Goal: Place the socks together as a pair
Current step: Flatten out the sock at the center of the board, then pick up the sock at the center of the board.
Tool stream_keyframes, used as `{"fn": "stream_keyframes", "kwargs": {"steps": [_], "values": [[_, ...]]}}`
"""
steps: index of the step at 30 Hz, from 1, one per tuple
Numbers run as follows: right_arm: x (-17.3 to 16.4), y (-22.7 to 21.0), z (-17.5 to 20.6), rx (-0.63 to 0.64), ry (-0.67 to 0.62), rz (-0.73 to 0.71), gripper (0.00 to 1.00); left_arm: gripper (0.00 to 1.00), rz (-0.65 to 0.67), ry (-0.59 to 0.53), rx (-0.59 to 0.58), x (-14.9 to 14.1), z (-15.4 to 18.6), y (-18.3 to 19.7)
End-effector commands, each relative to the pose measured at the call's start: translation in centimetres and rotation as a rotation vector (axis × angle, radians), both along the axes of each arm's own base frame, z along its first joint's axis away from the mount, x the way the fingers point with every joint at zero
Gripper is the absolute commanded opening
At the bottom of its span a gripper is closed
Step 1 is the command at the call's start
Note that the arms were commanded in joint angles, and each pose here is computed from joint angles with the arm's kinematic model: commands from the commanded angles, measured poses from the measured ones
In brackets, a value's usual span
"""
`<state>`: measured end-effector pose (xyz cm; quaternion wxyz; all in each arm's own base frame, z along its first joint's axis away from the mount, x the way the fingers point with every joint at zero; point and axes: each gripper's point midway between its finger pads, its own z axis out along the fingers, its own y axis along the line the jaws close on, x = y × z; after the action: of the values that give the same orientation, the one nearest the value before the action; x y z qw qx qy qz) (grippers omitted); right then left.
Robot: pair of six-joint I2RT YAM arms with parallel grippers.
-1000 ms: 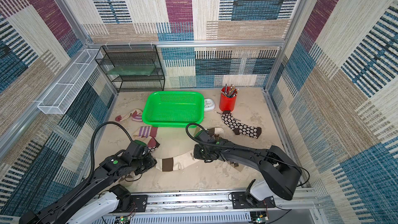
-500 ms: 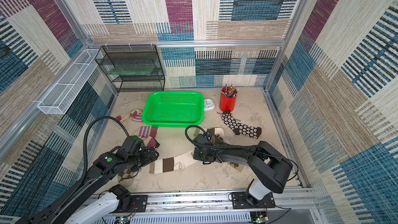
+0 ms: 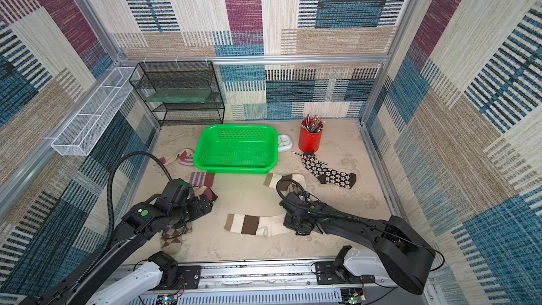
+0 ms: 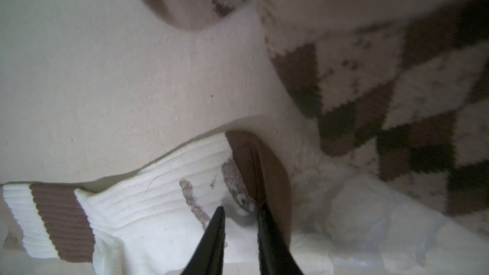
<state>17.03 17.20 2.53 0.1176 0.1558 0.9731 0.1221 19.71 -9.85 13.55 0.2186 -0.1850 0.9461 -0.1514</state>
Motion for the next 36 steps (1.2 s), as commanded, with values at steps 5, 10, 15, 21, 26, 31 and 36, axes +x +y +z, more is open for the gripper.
{"fn": "stream_keyframes", "kwargs": {"steps": [5,10,15,21,26,31,36], "values": [[1.2,0.3,3.6,0.071,-0.057,0.031,0.6,0.96,0.026,0.051,0.035,-0.7,-0.8,1.5],[3.3,2.4,7.7,0.195,-0.192,0.133,0.94,0.96,0.038,0.112,0.034,-0.9,-1.7,2.2],[4.9,3.7,10.7,0.246,-0.311,0.231,0.96,0.94,0.017,0.172,0.02,-0.4,-2.6,2.3],[5.9,3.3,11.3,0.244,-0.318,0.236,0.96,0.88,-0.059,0.227,0.049,0.8,-3.8,2.0],[6.5,0.4,9.9,0.183,-0.254,0.149,0.96,0.87,-0.113,0.219,0.055,1.9,-3.2,1.4],[7.6,-2.5,10.1,0.19,-0.27,0.055,0.96,0.89,-0.112,0.172,0.004,2.4,-2.4,0.6],[9.7,-4.4,11.2,0.157,-0.358,0.049,0.96,0.9,-0.125,0.124,-0.065,3.0,-1.5,-0.5]]}}
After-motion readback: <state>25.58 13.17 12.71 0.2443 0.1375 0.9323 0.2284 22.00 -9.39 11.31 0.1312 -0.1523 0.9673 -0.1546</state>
